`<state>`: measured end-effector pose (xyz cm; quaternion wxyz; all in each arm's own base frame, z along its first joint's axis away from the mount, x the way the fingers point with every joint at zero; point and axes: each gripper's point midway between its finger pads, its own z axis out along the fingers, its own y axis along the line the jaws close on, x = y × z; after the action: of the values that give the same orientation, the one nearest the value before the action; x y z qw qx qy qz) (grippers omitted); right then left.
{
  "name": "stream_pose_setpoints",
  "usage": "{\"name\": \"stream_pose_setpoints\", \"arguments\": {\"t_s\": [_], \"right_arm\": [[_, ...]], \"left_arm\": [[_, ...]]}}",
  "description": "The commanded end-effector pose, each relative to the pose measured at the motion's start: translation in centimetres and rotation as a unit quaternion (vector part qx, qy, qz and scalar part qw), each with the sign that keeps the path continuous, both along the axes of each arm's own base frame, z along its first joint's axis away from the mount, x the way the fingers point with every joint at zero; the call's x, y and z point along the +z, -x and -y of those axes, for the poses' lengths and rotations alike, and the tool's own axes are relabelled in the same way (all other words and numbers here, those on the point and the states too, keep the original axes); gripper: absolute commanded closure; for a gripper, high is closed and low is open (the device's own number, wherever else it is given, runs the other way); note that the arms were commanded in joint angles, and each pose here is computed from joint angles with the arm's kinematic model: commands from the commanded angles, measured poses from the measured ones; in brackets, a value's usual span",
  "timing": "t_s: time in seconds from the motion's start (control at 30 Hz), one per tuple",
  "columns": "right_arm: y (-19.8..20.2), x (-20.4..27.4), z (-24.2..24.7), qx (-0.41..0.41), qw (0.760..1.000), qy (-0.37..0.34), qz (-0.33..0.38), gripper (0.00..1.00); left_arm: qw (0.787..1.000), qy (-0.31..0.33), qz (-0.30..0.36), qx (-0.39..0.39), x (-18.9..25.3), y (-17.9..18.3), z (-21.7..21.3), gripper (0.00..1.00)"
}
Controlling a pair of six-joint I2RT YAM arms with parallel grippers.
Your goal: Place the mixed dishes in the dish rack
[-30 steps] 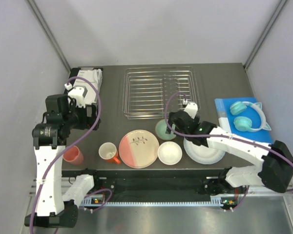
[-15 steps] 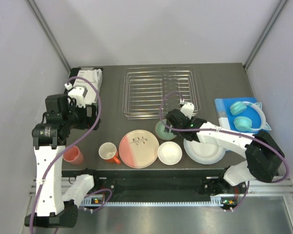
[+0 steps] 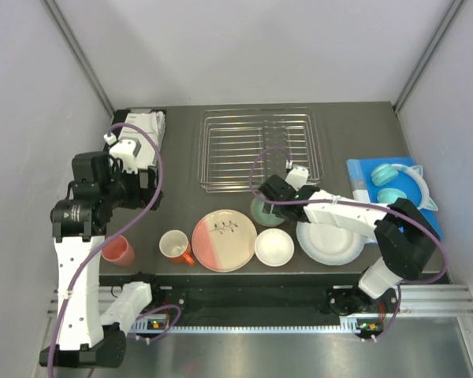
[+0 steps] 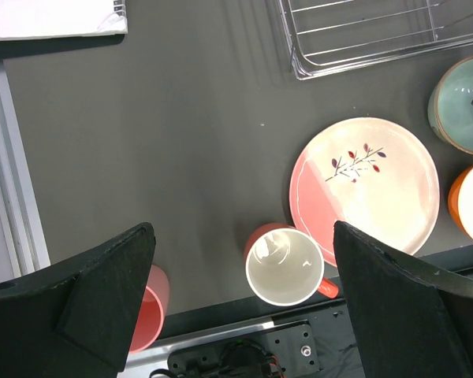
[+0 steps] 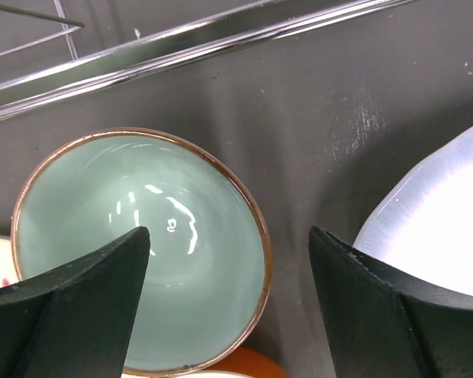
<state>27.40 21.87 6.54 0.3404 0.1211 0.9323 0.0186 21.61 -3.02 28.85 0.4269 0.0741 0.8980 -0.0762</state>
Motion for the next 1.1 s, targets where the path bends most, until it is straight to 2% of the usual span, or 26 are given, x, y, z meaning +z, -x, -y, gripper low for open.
{"name": "stream_pose_setpoints", "arguments": {"t_s": [0.0, 0.27, 0.4, 0.57, 0.7, 0.97, 1.07], "right_arm": [[-1.2, 1.1, -0.1, -0.022, 1.0, -0.007, 0.018, 0.2], [-0.2, -0.9, -1.3, -0.022, 1.0, -0.005, 0.011, 0.23], [-0.5, -0.2, -1.5, -0.022, 0.999, -0.001, 0.023, 0.29], [-0.4, -0.9, -1.4, -0.027, 0.999, -0.004, 0.024, 0.32], [-0.6, -1.1, -1.3, -0.029, 0.999, -0.003, 0.03, 0.41], [-0.7, -2.2, -1.4, -0.025, 0.999, 0.016, 0.02, 0.43], [-0.7, -2.5, -1.7, -0.02, 0.999, 0.023, 0.011, 0.47]], "left_arm": [[0.999, -0.003, 0.034, -0.006, 1.9, -0.1, 0.0, 0.01], [0.999, -0.013, 0.043, -0.001, 2.7, -0.4, -0.3, 0.01], [0.999, -0.014, 0.046, -0.005, 2.7, 0.0, -0.3, 0.01], [0.999, -0.012, 0.045, -0.006, 2.6, 0.2, -0.2, 0.01], [0.999, -0.015, 0.048, -0.007, 2.8, 0.4, -0.2, 0.01], [0.998, -0.019, 0.057, -0.008, 3.7, 0.7, -0.3, 0.01], [0.998, -0.021, 0.06, -0.008, 4.0, 0.8, -0.3, 0.01]]}}
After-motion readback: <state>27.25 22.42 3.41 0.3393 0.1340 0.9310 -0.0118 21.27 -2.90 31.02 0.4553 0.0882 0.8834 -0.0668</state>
